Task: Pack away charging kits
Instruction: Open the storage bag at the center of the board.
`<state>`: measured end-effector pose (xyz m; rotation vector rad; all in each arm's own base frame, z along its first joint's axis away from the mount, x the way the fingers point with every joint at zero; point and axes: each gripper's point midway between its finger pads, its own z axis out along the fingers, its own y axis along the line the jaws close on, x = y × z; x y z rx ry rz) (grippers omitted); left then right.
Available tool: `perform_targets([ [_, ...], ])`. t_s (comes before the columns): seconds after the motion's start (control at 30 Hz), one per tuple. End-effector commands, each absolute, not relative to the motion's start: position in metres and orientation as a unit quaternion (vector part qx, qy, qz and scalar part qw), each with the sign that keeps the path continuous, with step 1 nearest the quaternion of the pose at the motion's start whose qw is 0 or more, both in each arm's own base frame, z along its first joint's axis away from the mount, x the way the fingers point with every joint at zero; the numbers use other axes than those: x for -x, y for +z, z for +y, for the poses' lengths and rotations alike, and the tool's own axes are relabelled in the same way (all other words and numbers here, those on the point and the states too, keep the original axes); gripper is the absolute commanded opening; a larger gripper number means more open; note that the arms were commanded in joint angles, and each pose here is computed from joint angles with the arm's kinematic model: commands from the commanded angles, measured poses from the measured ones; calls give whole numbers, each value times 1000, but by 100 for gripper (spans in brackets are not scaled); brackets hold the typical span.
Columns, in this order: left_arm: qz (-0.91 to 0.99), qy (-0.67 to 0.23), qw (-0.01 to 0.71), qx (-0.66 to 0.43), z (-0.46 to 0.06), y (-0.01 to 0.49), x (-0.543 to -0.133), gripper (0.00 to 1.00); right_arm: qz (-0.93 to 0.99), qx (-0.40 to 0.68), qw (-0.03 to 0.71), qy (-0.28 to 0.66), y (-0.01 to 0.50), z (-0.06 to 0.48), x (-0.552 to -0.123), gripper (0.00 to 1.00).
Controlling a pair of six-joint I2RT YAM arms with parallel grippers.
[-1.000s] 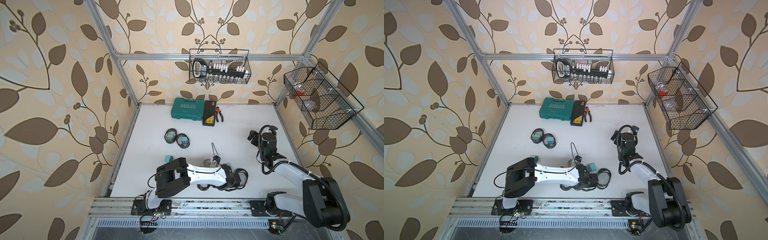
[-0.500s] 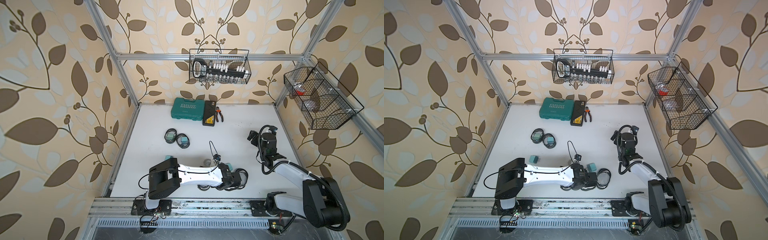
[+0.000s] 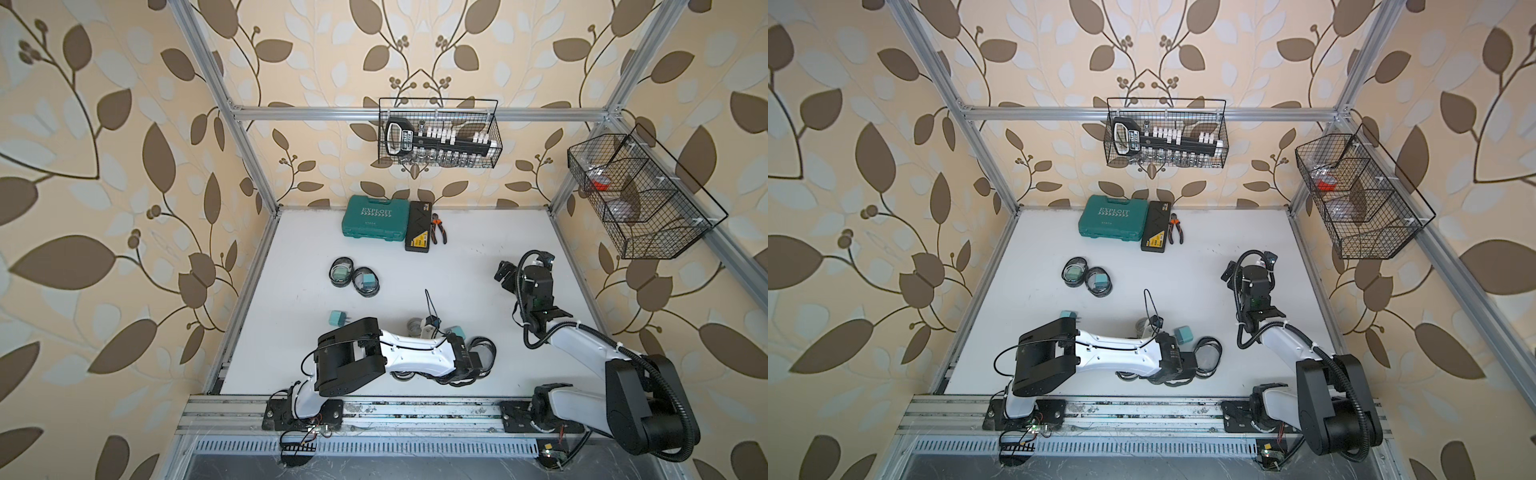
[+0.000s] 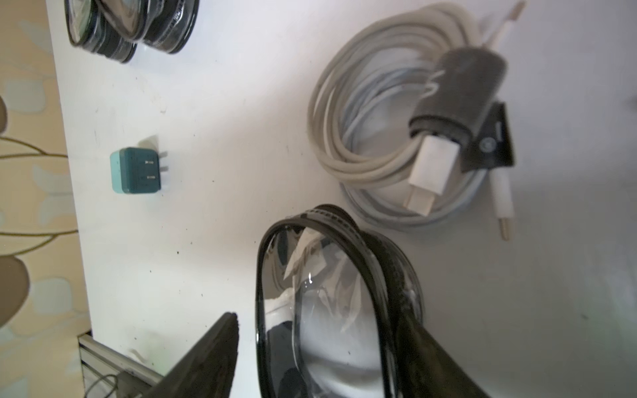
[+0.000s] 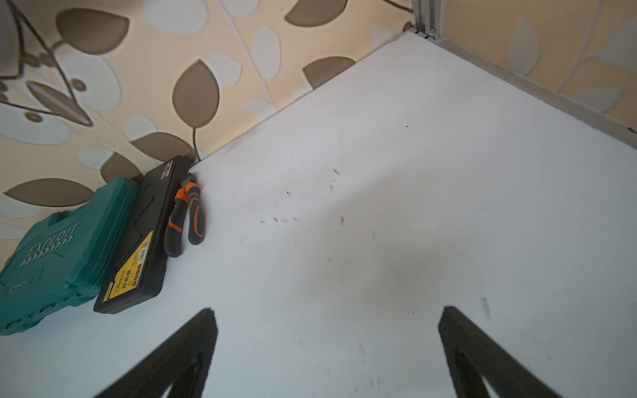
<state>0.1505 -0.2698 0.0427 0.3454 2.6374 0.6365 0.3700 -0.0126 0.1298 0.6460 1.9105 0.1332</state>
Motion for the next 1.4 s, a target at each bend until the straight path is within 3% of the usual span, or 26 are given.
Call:
perform_targets([
  [0.0,935,246,220,-126,-267,56,-153,54,802,-267,531,57,129,-12,-371,100],
  [0.1,933,252,222,-127,-265,55,-155,37,803,-267,530,57,129,-12,-371,100],
  [0.17,933,255,220,-127,-264,54,-155,32,802,-267,531,58,130,-11,-371,100],
  [0.3,933,262,215,-123,-260,50,-157,31,803,-266,530,58,129,-11,-371,100],
  [0.43,933,266,213,-119,-257,48,-158,42,803,-267,530,58,129,-11,-371,100],
  [0.53,931,274,212,-118,-253,48,-158,41,802,-266,532,59,130,-11,-371,100],
  [0.87,930,283,207,-109,-241,41,-160,15,801,-267,532,59,130,-11,-370,100],
  [0.97,930,283,211,-102,-238,46,-163,2,801,-267,533,59,130,-11,-370,100],
  [1.07,931,282,214,-94,-233,55,-170,0,804,-259,531,66,131,-8,-372,100],
  [1.2,941,253,212,-70,-225,68,-186,0,833,-233,484,133,130,25,-366,90],
  [1.37,959,182,214,-26,-216,84,-206,0,854,-142,461,194,133,114,-334,86],
])
